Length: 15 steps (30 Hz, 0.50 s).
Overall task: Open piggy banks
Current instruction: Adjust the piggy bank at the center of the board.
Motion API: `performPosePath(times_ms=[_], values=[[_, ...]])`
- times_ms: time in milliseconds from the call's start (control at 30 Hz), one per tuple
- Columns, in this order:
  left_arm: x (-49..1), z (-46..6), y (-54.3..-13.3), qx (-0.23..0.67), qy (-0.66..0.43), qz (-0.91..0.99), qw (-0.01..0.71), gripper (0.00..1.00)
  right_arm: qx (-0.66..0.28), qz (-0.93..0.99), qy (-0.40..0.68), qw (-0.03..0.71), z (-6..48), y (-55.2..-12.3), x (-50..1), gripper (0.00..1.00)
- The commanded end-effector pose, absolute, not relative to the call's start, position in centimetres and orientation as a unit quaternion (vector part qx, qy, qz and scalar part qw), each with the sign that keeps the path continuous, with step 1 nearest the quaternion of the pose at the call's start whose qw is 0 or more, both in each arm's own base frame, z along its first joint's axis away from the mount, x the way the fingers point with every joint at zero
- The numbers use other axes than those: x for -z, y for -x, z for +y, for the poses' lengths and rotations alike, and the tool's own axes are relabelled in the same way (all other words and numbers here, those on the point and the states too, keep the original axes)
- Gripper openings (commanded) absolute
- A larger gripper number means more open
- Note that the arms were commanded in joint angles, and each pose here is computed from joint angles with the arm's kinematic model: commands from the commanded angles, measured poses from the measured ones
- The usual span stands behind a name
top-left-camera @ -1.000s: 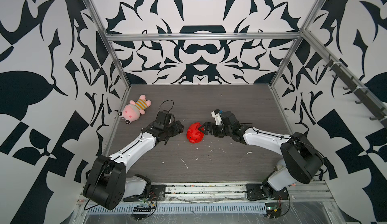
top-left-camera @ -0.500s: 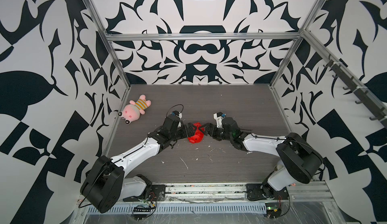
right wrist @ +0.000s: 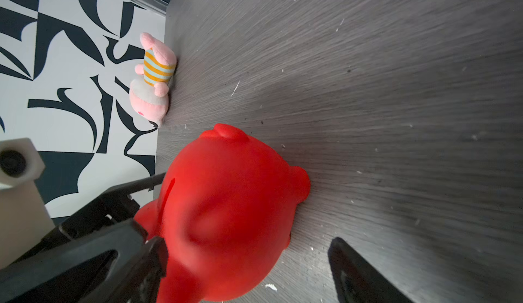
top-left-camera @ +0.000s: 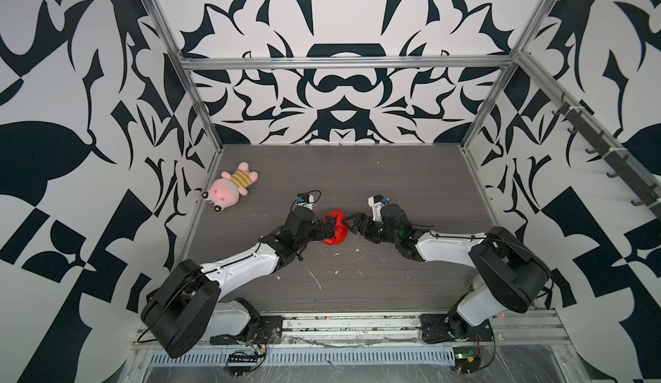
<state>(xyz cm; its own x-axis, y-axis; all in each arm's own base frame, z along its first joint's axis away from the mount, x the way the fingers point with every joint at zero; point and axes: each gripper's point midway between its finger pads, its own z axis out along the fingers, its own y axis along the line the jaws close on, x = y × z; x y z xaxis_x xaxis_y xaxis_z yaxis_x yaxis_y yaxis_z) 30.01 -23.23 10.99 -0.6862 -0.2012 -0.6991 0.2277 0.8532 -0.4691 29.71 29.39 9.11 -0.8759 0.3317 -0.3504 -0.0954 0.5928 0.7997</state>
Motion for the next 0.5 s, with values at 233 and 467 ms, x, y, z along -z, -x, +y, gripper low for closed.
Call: performPosePath(times_ms=[233,467], values=[[-9.1,-24.4,-30.8,0.303,-0.013,0.859,0.412,0.91,-0.454,0.849,-0.062,0.265,29.5,-30.5,-10.5,0.9],[-8.2,-23.7,-31.1,0.336,0.015,0.851,0.403,0.66,-0.455,0.848,-0.059,0.266,29.6,-30.6,-10.6,0.88]])
